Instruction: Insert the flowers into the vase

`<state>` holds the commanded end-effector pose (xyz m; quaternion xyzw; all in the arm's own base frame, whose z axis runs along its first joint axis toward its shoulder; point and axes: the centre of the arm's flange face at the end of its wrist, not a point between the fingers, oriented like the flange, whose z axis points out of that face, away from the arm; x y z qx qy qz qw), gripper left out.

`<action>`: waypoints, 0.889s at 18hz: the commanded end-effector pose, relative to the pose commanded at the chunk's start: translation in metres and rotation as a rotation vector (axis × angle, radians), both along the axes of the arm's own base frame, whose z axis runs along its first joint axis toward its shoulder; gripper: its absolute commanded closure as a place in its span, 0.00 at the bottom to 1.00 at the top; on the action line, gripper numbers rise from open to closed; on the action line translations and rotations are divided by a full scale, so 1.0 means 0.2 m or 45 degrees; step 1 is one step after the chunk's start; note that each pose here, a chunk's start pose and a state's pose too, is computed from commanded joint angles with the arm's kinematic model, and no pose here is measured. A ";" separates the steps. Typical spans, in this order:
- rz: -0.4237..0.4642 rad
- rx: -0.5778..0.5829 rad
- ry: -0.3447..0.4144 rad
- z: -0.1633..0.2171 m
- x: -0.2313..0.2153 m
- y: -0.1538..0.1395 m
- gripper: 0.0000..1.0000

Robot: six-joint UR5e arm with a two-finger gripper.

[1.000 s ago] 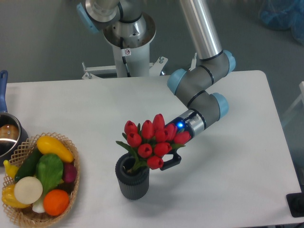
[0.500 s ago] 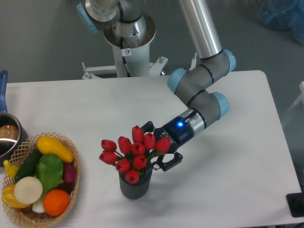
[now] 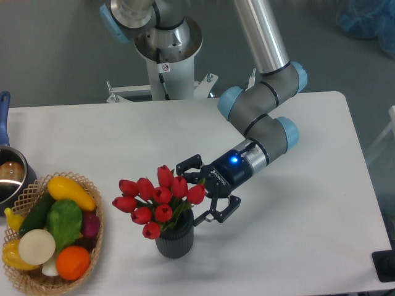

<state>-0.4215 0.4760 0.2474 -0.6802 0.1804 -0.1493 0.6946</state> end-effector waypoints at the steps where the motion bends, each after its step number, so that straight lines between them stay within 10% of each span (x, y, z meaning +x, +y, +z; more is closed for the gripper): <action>1: 0.010 -0.035 0.018 0.01 0.00 -0.03 0.00; 16: 0.296 -0.252 0.080 0.37 -0.20 -0.56 0.00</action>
